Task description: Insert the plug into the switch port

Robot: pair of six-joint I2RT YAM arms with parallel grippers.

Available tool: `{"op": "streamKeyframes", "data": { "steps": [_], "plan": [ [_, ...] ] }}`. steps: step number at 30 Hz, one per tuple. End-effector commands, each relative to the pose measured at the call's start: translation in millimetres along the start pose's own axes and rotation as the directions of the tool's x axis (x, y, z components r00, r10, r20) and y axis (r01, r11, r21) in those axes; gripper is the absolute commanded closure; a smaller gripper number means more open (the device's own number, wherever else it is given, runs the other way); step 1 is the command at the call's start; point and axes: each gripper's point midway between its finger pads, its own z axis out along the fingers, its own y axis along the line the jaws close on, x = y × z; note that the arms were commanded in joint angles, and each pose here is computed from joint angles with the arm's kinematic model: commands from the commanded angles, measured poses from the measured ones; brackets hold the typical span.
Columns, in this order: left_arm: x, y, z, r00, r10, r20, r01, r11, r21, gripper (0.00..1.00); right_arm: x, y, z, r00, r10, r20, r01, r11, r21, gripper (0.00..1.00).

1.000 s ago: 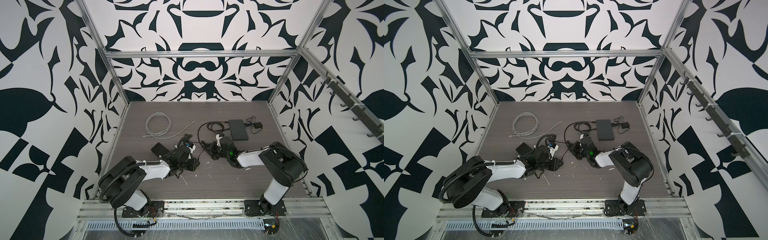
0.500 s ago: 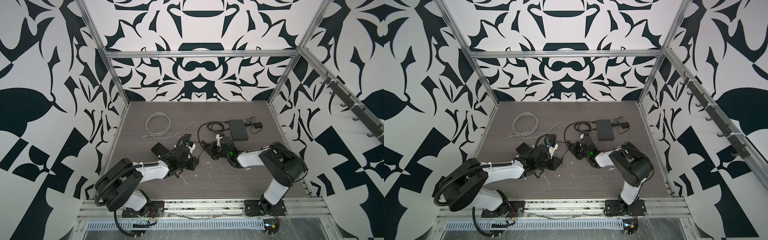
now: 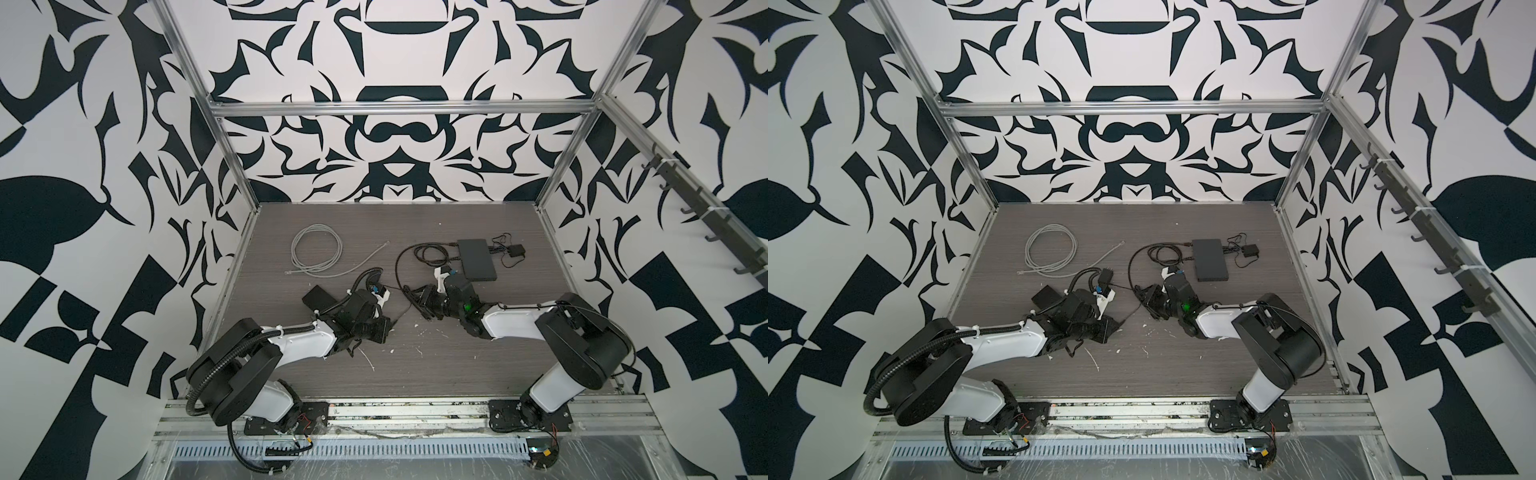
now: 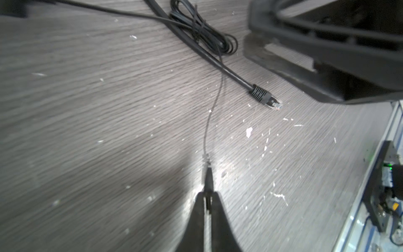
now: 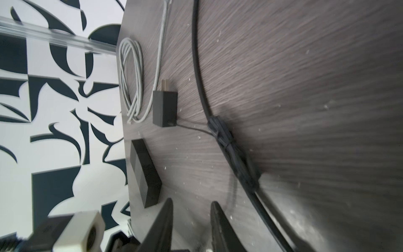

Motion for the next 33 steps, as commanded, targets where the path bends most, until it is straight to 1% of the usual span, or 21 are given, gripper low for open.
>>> {"op": "streamKeyframes", "data": {
  "steps": [1, 3, 6, 7, 8, 9, 10, 11, 13, 14, 15, 16, 18, 19, 20, 21, 23, 25, 29, 31, 33],
  "plan": [
    [-10.0, -14.2, -10.7, 0.996, 0.089, 0.002, -0.089, 0.995, 0.051, 0.94, 2.4, 12.6, -21.2, 0.973, -0.228, -0.036, 0.229, 0.973, 0.030, 0.56],
    [-10.2, -19.8, -13.7, 0.994, 0.111, -0.001, -0.111, 0.991, 0.076, 0.94, -2.2, 19.0, -37.1, 0.910, -0.410, -0.060, 0.414, 0.907, 0.075, 0.50],
    [-10.6, -27.6, -18.9, 0.990, 0.143, -0.011, -0.141, 0.984, 0.109, 0.94, -8.5, 41.6, -54.9, 0.747, -0.660, -0.081, 0.664, 0.745, 0.057, 0.42],
    [-9.6, -30.8, -20.3, 0.987, 0.161, -0.022, -0.157, 0.980, 0.123, 0.94, -11.5, 49.3, -59.8, 0.673, -0.735, -0.081, 0.739, 0.671, 0.052, 0.41],
    [-8.8, -32.0, -21.9, 0.983, 0.181, -0.028, -0.176, 0.976, 0.130, 0.94, -8.9, 60.6, -62.5, 0.581, -0.811, -0.069, 0.813, 0.582, 0.001, 0.39],
    [-10.0, -33.3, -23.7, 0.981, 0.194, -0.027, -0.189, 0.973, 0.134, 0.94, -5.8, 67.3, -63.9, 0.506, -0.861, -0.058, 0.860, 0.508, -0.039, 0.37],
    [-11.6, -32.0, -25.0, 0.980, 0.198, -0.028, -0.193, 0.973, 0.128, 0.94, -7.6, 69.2, -63.2, 0.426, -0.904, -0.043, 0.903, 0.427, -0.043, 0.30],
    [-15.4, -27.5, -26.9, 0.983, 0.184, -0.024, -0.180, 0.977, 0.110, 0.92, -7.7, 72.1, -61.1, 0.361, -0.932, -0.034, 0.930, 0.363, -0.066, 0.22],
    [-24.3, -14.9, -30.8, 0.993, 0.121, -0.010, -0.120, 0.992, 0.049, 0.87, -6.8, 66.0, -54.1, 0.246, -0.966, -0.083, 0.961, 0.254, -0.106, 0.12],
    [-29.3, -12.4, -34.0, 0.995, 0.097, 0.005, -0.097, 0.995, 0.028, 0.85, -11.9, 58.5, -47.5, 0.206, -0.972, -0.112, 0.971, 0.217, -0.101, 0.06],
    [-34.4, -6.7, -37.3, 0.997, 0.073, 0.029, -0.073, 0.997, -0.012, 0.81, -13.9, 51.8, -43.5, 0.189, -0.973, -0.136, 0.969, 0.206, -0.132, 0.02],
    [-36.0, 1.2, -38.7, 0.998, 0.043, 0.045, -0.041, 0.998, -0.055, 0.80, -14.1, 45.4, -39.9, 0.182, -0.971, -0.154, 0.959, 0.210, -0.189, 0.01],
    [-46.9, 12.3, -54.6, 0.992, 0.009, 0.125, 0.007, 0.992, -0.128, 0.73, -13.0, 35.2, -37.2, 0.149, -0.969, -0.197, 0.946, 0.198, -0.257, 0.01],
    [-48.9, 20.0, -60.3, 0.988, -0.017, 0.151, 0.041, 0.988, -0.152, 0.72, -7.0, 30.1, -38.0, 0.110, -0.971, -0.214, 0.940, 0.172, -0.295, 0.02],
    [-51.5, 26.6, -66.1, 0.984, -0.046, 0.174, 0.075, 0.983, -0.167, 0.72, 1.4, 31.2, -39.5, 0.067, -0.979, -0.191, 0.931, 0.130, -0.340, 0.06],
    [-55.1, 34.7, -71.7, 0.976, -0.078, 0.201, 0.116, 0.976, -0.184, 0.70, 6.2, 34.4, -42.1, 0.041, -0.986, -0.159, 0.926, 0.098, -0.366, 0.09],
    [-60.6, 45.7, -79.9, 0.964, -0.129, 0.235, 0.174, 0.967, -0.186, 0.69, 12.0, 40.6, -45.6, -0.027, -0.994, -0.109, 0.929, 0.015, -0.369, 0.10],
    [-64.1, 53.3, -82.9, 0.955, -0.166, 0.246, 0.216, 0.957, -0.193, 0.69, 13.6, 41.8, -45.6, -0.101, -0.988, -0.119, 0.935, -0.053, -0.352, 0.12],
    [-73.2, 68.1, -84.2, 0.939, -0.231, 0.256, 0.290, 0.930, -0.224, 0.67, 5.2, 22.1, -28.5, -0.221, -0.937, -0.272, 0.942, -0.132, -0.310, 0.25],
    [-77.2, 76.2, -84.4, 0.922, -0.277, 0.270, 0.341, 0.911, -0.231, 0.67, 5.8, 16.1, -17.7, -0.275, -0.903, -0.330, 0.939, -0.178, -0.294, 0.25],
    [-80.2, 83.7, -84.0, 0.906, -0.318, 0.280, 0.384, 0.895, -0.226, 0.67, 13.3, 14.9, -9.6, -0.344, -0.872, -0.348, 0.925, -0.250, -0.286, 0.18]
  ]
}}
